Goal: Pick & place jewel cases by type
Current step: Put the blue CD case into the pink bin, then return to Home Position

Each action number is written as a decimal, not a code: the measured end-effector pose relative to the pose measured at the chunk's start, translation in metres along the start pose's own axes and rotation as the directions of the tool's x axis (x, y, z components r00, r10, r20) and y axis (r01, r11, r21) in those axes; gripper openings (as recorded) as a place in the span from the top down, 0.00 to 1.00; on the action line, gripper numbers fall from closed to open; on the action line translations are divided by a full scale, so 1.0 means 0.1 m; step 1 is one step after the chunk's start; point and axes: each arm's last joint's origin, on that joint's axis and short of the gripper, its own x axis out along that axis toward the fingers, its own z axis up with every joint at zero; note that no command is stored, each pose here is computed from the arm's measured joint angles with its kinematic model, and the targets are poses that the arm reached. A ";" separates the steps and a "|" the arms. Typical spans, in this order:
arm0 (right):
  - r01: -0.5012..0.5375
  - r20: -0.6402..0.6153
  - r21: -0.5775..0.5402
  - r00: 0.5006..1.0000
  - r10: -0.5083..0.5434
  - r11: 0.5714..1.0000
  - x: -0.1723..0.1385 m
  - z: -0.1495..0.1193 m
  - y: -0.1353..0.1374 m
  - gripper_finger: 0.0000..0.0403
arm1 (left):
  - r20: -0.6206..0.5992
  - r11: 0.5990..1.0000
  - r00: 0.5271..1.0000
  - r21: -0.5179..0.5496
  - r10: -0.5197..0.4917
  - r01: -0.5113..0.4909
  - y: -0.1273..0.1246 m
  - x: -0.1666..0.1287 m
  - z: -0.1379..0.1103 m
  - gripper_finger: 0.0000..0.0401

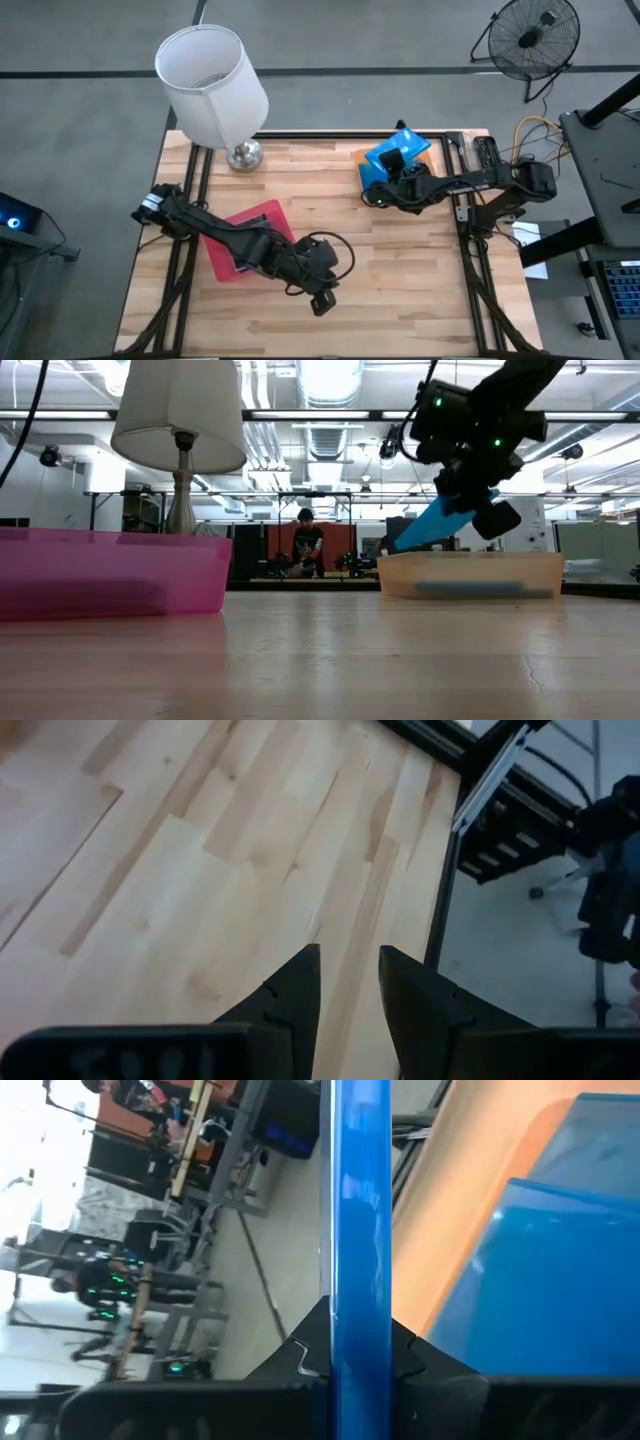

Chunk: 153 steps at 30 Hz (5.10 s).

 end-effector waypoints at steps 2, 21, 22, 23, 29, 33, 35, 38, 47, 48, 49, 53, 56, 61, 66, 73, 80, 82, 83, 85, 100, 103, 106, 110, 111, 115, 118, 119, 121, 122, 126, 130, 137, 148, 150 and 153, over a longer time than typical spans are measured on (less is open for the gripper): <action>0.012 0.010 -0.021 1.000 -0.012 1.000 0.04 -0.03 -0.04 0.97 | -0.010 1.000 1.000 0.003 0.009 -0.009 0.01 -0.02 -0.01 0.78; 0.082 -0.051 -0.162 0.994 -0.092 0.983 0.01 -0.46 -0.16 0.97 | -0.036 0.994 0.999 0.110 0.021 -0.017 0.06 -0.23 0.01 0.78; 0.085 -0.051 -0.170 0.994 -0.094 0.982 0.01 -0.48 -0.15 0.97 | -0.036 0.994 0.999 0.110 0.021 -0.017 0.06 -0.23 0.01 0.78; 0.086 -0.050 -0.176 0.994 -0.096 0.981 0.00 -0.49 -0.14 0.97 | -0.039 0.994 0.999 0.111 0.021 -0.016 0.06 -0.23 0.00 0.78; 0.084 -0.059 -0.213 0.993 -0.099 0.973 -0.03 -0.53 -0.13 0.97 | -0.074 0.991 0.996 0.127 0.047 -0.037 0.07 -0.24 -0.04 0.78; 0.073 -0.070 -0.263 0.993 -0.095 0.962 -0.07 -0.54 -0.15 0.96 | -0.083 0.990 0.995 0.131 0.056 -0.045 0.08 -0.24 -0.06 0.78; 0.075 -0.077 -0.272 0.992 -0.099 0.959 -0.09 -0.54 -0.17 0.94 | -0.083 0.990 0.995 0.135 0.056 -0.045 0.08 -0.24 -0.06 0.78; 0.072 -0.089 -0.281 0.991 -0.101 0.957 -0.12 -0.54 -0.18 0.87 | -0.083 0.988 0.995 0.149 0.054 -0.041 0.08 -0.24 -0.05 0.78; 0.056 -0.110 -0.336 0.989 -0.098 0.940 -0.18 -0.55 -0.20 0.61 | -0.102 0.989 0.994 0.150 0.034 -0.018 0.07 -0.24 -0.06 0.78; 0.052 -0.114 -0.338 0.989 -0.096 0.940 -0.20 -0.55 -0.20 0.58 | -0.102 0.989 0.994 0.150 0.034 -0.018 0.07 -0.24 -0.06 0.78; 0.049 -0.118 -0.338 0.988 -0.094 0.940 -0.21 -0.54 -0.19 0.55 | -0.103 0.989 0.994 0.150 0.034 -0.018 0.07 -0.24 -0.07 0.78; 0.041 -0.128 -0.341 0.988 -0.090 0.939 -0.26 -0.49 -0.15 0.47 | -0.103 0.988 0.994 0.151 0.034 -0.018 0.07 -0.24 -0.07 0.78; 0.030 -0.140 -0.346 0.987 -0.083 0.938 -0.31 -0.44 -0.09 0.43 | -0.102 0.988 0.994 0.151 0.033 -0.017 0.06 -0.24 -0.07 0.78; 0.000 -0.172 -0.352 0.983 -0.065 0.936 -0.39 -0.32 0.04 0.37 | -0.094 0.988 0.995 0.155 0.024 -0.009 0.06 -0.24 -0.06 0.78; -0.030 -0.224 -0.386 0.973 -0.062 0.922 -0.47 -0.18 0.19 0.34 | -0.084 0.987 0.996 0.158 0.012 0.001 0.04 -0.24 -0.05 0.78; -0.075 -0.315 -0.448 0.946 -0.079 0.891 -0.58 0.03 0.35 0.33 | -0.071 0.990 0.997 0.139 -0.002 0.012 0.03 -0.24 -0.04 0.78; -0.144 -0.400 -0.481 0.914 -0.071 0.865 -0.68 0.22 0.47 0.36 | -0.037 0.991 0.999 0.127 -0.037 0.042 -0.01 -0.24 0.00 0.78; -0.168 -0.410 -0.498 0.910 -0.059 0.851 -0.70 0.27 0.50 0.36 | -0.011 0.990 0.999 0.138 -0.039 0.041 -0.01 -0.25 0.01 0.78; -0.184 -0.417 -0.504 0.908 -0.051 0.844 -0.71 0.28 0.52 0.36 | 0.007 0.989 0.999 0.142 -0.036 0.035 -0.02 -0.26 0.03 0.78; -0.217 -0.433 -0.528 0.901 -0.040 0.821 -0.74 0.31 0.55 0.36 | 0.057 0.989 0.998 0.146 -0.028 0.019 -0.01 -0.31 0.07 0.78; -0.552 -0.654 -0.578 0.754 0.063 0.601 -1.25 0.63 0.61 0.35 | 0.351 0.970 0.936 0.215 0.030 -0.112 0.18 -1.11 0.35 0.78; -0.649 -0.730 -0.526 0.676 0.099 0.549 -1.38 0.78 0.65 0.36 | 0.417 0.966 0.906 0.196 0.075 -0.170 0.27 -1.28 0.36 0.78; -0.739 -0.794 -0.454 0.589 0.150 0.498 -1.50 0.93 0.71 0.37 | 0.503 0.962 0.851 0.125 0.148 -0.241 0.39 -1.48 0.34 0.78; -0.808 -0.843 -0.367 0.499 0.203 0.461 -1.59 1.14 0.75 0.38 | 0.607 0.938 0.743 -0.011 0.282 -0.347 0.59 -1.72 0.28 0.78; -0.819 -0.850 -0.353 0.483 0.211 0.453 -1.61 1.19 0.76 0.37 | 0.623 0.930 0.719 -0.038 0.307 -0.365 0.63 -1.77 0.25 0.78; -0.868 -0.875 -0.311 0.421 0.240 0.388 -1.66 1.35 0.76 0.36 | 0.658 0.913 0.662 -0.097 0.358 -0.397 0.80 -1.91 0.12 0.78; -0.915 -0.905 -0.277 0.351 0.242 0.293 -1.70 1.45 0.76 0.35 | 0.662 0.918 0.661 -0.107 0.353 -0.383 0.93 -1.95 0.00 0.78; -0.927 -0.913 -0.266 0.330 0.241 0.263 -1.72 1.47 0.75 0.35 | 0.664 0.919 0.660 -0.108 0.351 -0.380 0.97 -1.95 -0.04 0.78; -0.946 -0.926 -0.249 0.296 0.235 0.209 -1.75 1.49 0.74 0.35 | 0.663 0.920 0.663 -0.104 0.348 -0.378 1.05 -1.94 -0.14 0.78; -0.952 -0.930 -0.246 0.284 0.233 0.181 -1.76 1.50 0.73 0.35 | 0.664 0.922 0.664 -0.103 0.343 -0.373 1.09 -1.93 -0.18 0.78; -0.972 -0.947 -0.229 0.236 0.218 0.058 -1.83 1.51 0.70 0.37 | 0.688 0.941 0.657 -0.116 0.307 -0.318 1.23 -1.90 -0.36 0.78; -0.982 -0.958 -0.188 0.178 0.223 -0.026 -1.89 1.55 0.69 0.38 | 0.721 0.954 0.646 -0.070 0.251 -0.292 1.32 -1.87 -0.51 0.78; -0.992 -0.970 -0.073 0.047 0.237 -0.102 -1.93 1.79 0.66 0.38 | 0.719 0.973 0.682 0.034 0.134 -0.227 1.48 -1.89 -0.70 0.78; -0.997 -0.965 -0.027 0.009 0.260 -0.068 -1.73 1.98 0.47 0.36 | 0.721 0.994 0.692 0.040 0.038 -0.097 1.80 -2.01 -0.93 0.78; -0.998 -0.963 -0.026 0.010 0.270 -0.057 -1.71 2.01 0.47 0.37 | 0.743 0.996 0.663 -0.066 0.089 -0.060 1.85 -1.99 -0.96 0.78; -0.999 -0.960 -0.018 0.005 0.279 -0.044 -1.71 2.02 0.48 0.38 | 0.741 0.995 0.665 -0.088 0.092 -0.039 1.91 -1.95 -1.02 0.78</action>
